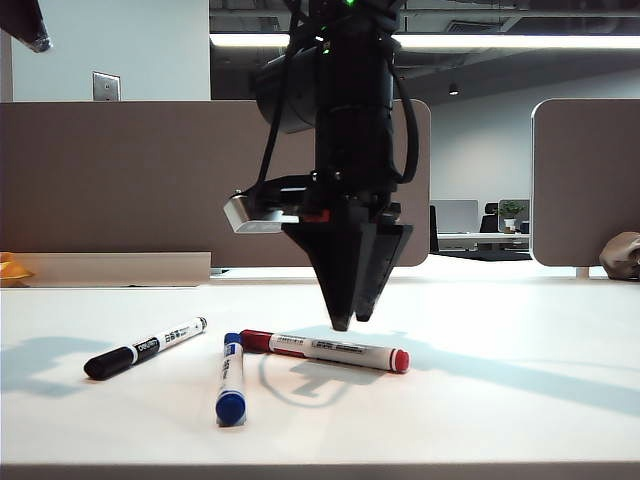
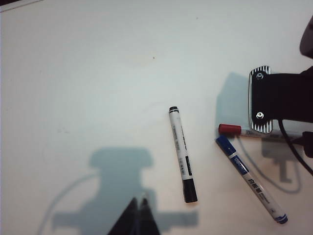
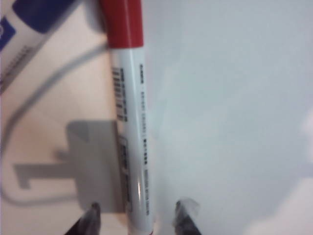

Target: Pick up the markers one by one and line them up horizontally in a straight line on the table.

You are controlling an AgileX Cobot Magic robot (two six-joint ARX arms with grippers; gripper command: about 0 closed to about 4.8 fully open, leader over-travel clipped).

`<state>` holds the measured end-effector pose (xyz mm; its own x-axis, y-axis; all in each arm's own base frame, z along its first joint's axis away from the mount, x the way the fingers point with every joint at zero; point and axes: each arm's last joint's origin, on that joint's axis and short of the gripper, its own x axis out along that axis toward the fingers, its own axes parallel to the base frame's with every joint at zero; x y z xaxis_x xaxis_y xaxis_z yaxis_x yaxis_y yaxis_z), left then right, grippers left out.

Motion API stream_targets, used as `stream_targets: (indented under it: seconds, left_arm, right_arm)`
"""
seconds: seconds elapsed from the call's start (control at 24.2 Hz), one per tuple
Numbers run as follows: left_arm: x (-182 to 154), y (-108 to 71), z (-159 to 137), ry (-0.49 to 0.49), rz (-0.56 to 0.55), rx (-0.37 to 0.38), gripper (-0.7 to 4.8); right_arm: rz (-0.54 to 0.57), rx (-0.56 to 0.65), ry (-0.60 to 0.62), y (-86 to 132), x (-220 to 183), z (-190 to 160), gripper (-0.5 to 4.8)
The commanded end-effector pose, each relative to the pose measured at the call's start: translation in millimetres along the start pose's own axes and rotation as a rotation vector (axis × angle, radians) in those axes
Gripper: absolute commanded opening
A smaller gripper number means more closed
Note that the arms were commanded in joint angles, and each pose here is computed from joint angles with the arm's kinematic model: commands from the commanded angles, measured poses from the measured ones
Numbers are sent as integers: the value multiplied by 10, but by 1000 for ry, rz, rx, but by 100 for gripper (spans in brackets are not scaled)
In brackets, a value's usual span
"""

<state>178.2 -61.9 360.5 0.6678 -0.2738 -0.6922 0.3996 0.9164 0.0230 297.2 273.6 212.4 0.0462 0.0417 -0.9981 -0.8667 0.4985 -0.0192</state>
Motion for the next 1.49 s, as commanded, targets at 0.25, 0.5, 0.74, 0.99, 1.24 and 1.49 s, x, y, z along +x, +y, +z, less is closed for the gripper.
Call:
stream_targets:
  seconds: [0.25, 0.5, 0.74, 0.99, 1.24, 1.49]
  left_arm:
    - [-22, -2, 4, -7, -1, 4, -5]
    - [-63, -5, -11, -13, -1, 4, -5]
    - [-89, -7, -25, -13, 0, 3, -5]
    - [-89, -7, -33, -4, -1, 0, -5]
    - [-90, -9, -47, 11, -2, 0, -5]
    - [-91, -11, -69, 33, -7, -1, -5]
  right_arm:
    - [-14, -4, -53, -12, -13, 55, 197]
    - [-10, -3, -40, -22, 84, 85, 197]
    - [-12, -5, -62, -25, 123, 123, 170]
    - [18, -3, -35, -23, 236, 137, 170]
    - [28, 5, -12, 13, 351, 169, 133]
    - [26, 71, -17, -6, 348, 170, 93]
